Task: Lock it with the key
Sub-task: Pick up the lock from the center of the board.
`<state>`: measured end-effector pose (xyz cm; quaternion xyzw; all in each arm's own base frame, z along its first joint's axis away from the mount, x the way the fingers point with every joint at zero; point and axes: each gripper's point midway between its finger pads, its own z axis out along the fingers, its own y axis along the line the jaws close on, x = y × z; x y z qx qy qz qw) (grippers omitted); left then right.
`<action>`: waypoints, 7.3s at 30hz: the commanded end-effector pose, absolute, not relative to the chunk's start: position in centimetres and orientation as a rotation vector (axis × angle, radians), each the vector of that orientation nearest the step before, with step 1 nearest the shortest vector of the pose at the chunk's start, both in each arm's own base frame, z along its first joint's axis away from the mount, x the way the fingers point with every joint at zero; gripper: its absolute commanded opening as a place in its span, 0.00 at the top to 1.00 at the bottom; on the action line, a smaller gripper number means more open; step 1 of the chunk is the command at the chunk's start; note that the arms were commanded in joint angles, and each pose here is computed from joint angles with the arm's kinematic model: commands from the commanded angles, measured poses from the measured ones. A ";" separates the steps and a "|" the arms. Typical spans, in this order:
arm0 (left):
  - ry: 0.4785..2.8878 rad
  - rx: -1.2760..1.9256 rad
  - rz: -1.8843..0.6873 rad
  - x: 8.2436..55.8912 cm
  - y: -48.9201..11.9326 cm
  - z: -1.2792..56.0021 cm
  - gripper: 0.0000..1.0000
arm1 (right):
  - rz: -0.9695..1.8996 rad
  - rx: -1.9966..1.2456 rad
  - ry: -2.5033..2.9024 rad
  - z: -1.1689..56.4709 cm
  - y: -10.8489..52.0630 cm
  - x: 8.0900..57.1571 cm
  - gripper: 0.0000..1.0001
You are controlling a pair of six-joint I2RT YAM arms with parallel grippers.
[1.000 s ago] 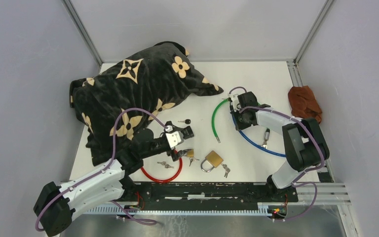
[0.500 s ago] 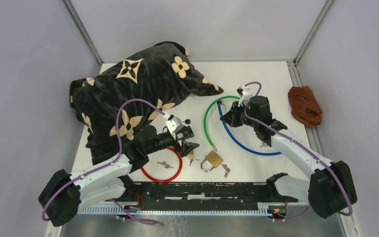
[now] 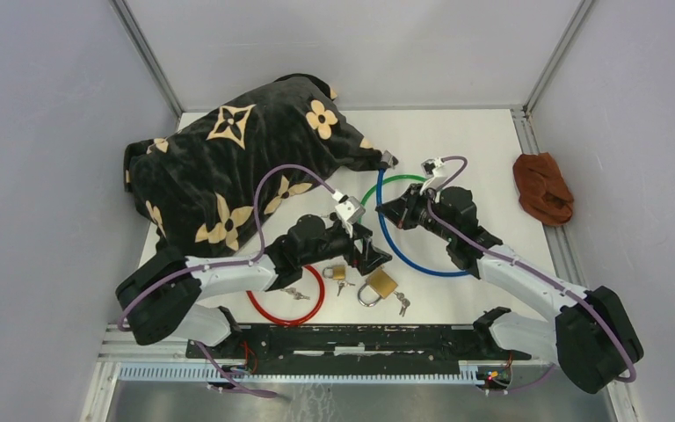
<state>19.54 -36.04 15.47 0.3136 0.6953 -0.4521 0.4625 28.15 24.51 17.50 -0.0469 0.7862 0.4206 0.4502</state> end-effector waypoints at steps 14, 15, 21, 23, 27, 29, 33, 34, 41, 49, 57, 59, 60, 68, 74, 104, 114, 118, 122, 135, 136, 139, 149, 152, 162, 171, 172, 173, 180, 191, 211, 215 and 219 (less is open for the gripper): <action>1.516 0.622 -0.930 27.2 -39.8 21.4 0.51 | 1.192 -0.141 1.616 27.2 25.1 26.8 1.00; 1.496 0.648 -0.937 26.9 -39.8 21.8 0.70 | 1.185 -0.165 1.616 27.1 25.0 26.6 1.00; 1.477 0.829 -0.892 25.0 -37.2 21.8 0.98 | 0.988 -0.445 1.645 28.2 21.7 25.9 0.63; 1.502 0.936 -0.897 24.0 -36.2 21.3 0.98 | 0.850 -0.650 1.648 29.3 20.5 24.8 0.48; 1.498 1.226 -0.914 21.5 -34.6 20.3 0.98 | 0.682 -0.906 1.742 31.2 18.4 22.5 0.35; 1.481 1.358 -0.905 20.4 -33.9 20.1 0.98 | 0.627 -0.999 1.763 32.0 17.7 21.9 0.35; 1.459 1.555 -0.890 18.5 -32.4 20.0 0.98 | 0.596 -1.079 1.673 34.3 18.5 21.4 0.35; 1.454 1.579 -0.889 18.2 -32.2 20.2 0.98 | 0.603 -1.104 1.648 34.9 18.8 21.2 0.36; 1.417 1.641 -0.848 18.1 -31.7 21.0 0.98 | 0.626 -1.379 1.659 31.8 21.6 19.5 0.36; 1.405 1.647 -0.837 18.0 -31.5 21.0 0.98 | 0.606 -1.463 1.728 28.2 21.9 18.9 0.36; 1.394 1.645 -0.843 18.0 -31.7 21.2 0.98 | 0.544 -1.454 1.811 24.2 22.0 20.7 0.39; 1.397 1.645 -0.845 18.0 -31.7 21.1 0.98 | 0.538 -1.443 1.800 24.1 22.3 21.1 0.52; 1.396 1.645 -0.848 17.9 -31.7 21.1 0.98 | 0.530 -1.430 1.795 24.2 22.3 21.4 0.63; 1.427 1.529 -0.859 18.5 -31.9 21.9 0.63 | 0.496 -1.241 1.679 28.1 22.3 23.1 1.00; 1.496 1.299 -0.847 20.1 -30.5 22.0 0.49 | 0.647 -1.191 1.502 30.8 21.3 22.7 1.00; 1.162 0.867 -0.790 18.6 -22.6 24.7 0.36 | 0.937 -1.286 0.967 44.4 21.6 19.5 1.00; 1.286 0.840 -0.645 19.7 -19.4 23.3 0.36 | 0.967 -1.330 0.895 45.4 21.9 18.8 1.00; 1.322 0.820 -0.646 20.2 -19.2 21.2 0.41 | 0.983 -1.342 0.862 46.1 21.9 18.2 1.00; 1.347 0.818 -0.605 21.1 -18.7 19.7 0.45 | 0.982 -1.359 0.837 46.4 21.9 18.1 1.00; 1.156 1.151 -0.834 16.2 -21.9 17.7 0.40 | 1.002 -1.327 0.864 46.6 22.0 18.5 1.00; 1.162 1.172 -0.826 16.2 -21.9 17.3 0.40 | 0.999 -1.326 0.864 46.6 22.0 18.6 1.00; 1.146 1.259 -0.820 15.5 -21.9 16.4 0.38 | 0.994 -1.329 0.859 46.8 21.9 18.7 1.00; 1.154 1.249 -0.855 15.5 -22.2 16.3 0.31 | 0.972 -1.320 0.859 47.2 21.7 19.5 1.00; 1.164 1.174 -0.800 17.0 -22.0 16.9 0.31 | 0.969 -1.318 0.861 46.9 21.6 19.3 1.00; 1.210 0.991 -0.742 19.5 -21.4 18.5 0.38 | 0.978 -1.313 0.876 46.1 21.7 19.7 1.00; 1.176 1.091 -0.881 17.0 -22.7 18.0 0.37 | 0.970 -1.305 0.873 46.5 21.6 19.6 1.00; 1.172 1.103 -0.894 16.7 -22.8 17.9 0.37 | 0.971 -1.304 0.875 46.4 21.6 19.7 1.00; 1.177 1.103 -0.896 16.7 -23.0 17.8 0.37 | 0.970 -1.303 0.876 46.5 21.6 19.7 1.00; 1.165 1.006 -0.895 17.5 -23.7 19.7 0.57 | 0.964 -1.285 0.887 46.3 21.6 19.8 1.00; 0.879 0.552 -0.901 20.1 -22.5 37.4 0.98 | 1.135 -0.893 0.831 46.5 21.9 19.5 1.00; 0.623 0.543 -1.252 12.3 -23.5 47.5 0.98 | 1.506 -0.844 0.476 48.5 27.8 15.5 1.00; 0.613 0.537 -1.192 12.9 -23.3 46.9 0.98 | 1.492 -0.802 0.469 48.8 27.7 15.4 1.00; 0.579 0.525 -1.133 13.2 -22.9 47.0 0.98 | 1.509 -0.726 0.453 49.1 27.0 15.2 1.00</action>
